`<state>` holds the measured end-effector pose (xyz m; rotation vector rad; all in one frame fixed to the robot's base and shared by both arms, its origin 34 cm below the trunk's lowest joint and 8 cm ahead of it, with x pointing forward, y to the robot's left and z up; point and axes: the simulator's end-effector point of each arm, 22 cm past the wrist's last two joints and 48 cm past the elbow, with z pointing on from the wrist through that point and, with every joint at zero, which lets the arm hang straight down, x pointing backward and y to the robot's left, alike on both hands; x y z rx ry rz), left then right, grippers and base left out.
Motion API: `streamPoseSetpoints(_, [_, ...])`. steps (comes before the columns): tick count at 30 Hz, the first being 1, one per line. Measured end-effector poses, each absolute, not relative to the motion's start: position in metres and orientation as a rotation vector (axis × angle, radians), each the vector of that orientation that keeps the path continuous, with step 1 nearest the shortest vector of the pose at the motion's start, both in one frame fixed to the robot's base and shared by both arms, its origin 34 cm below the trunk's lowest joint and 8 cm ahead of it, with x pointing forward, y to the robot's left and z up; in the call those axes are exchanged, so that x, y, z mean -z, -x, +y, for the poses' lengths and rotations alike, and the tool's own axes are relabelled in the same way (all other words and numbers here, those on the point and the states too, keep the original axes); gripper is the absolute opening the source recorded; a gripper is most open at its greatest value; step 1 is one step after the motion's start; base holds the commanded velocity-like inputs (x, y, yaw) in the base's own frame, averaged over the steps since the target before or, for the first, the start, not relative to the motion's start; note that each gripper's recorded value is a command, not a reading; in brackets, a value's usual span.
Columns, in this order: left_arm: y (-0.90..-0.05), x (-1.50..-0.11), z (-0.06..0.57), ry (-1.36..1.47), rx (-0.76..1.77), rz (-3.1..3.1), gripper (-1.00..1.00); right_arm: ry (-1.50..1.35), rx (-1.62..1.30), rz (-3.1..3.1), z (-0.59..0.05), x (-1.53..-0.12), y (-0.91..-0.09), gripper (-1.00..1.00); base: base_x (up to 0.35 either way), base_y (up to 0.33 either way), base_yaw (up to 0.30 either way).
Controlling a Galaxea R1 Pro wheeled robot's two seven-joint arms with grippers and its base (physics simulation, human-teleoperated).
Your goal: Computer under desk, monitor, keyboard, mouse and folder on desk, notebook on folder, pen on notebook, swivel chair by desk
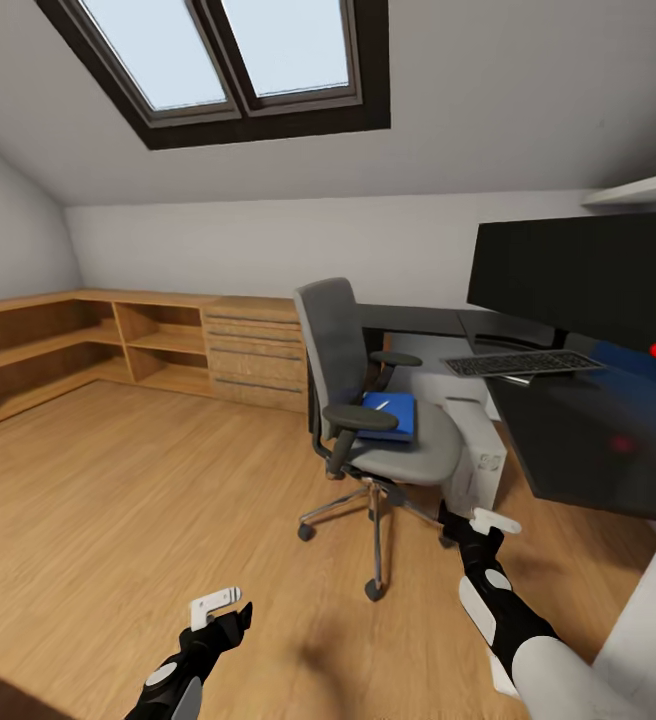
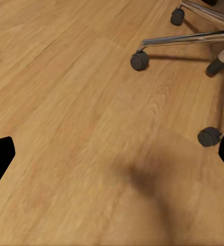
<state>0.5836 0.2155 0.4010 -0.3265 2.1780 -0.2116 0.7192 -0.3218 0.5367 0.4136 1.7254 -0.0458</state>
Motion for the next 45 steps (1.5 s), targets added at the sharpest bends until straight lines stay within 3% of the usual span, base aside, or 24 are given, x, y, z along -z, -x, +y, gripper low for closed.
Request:
streamPoseSetpoints(22, [-0.5838,-0.4015,0.2165,0.328,0.21,2.176,1.0,-0.414,0.045,1.725,-0.3222,-0.5366,-0.7188,1.0,0.06,0.069,-0.28])
streamPoseSetpoints(45, [-0.5835,-0.4009,0.2166,0.328,0.21,2.177,1.0,-0.402,0.044,1.73,-0.3241,-0.5343,-0.7182,1.0,0.056,0.054,-0.032])
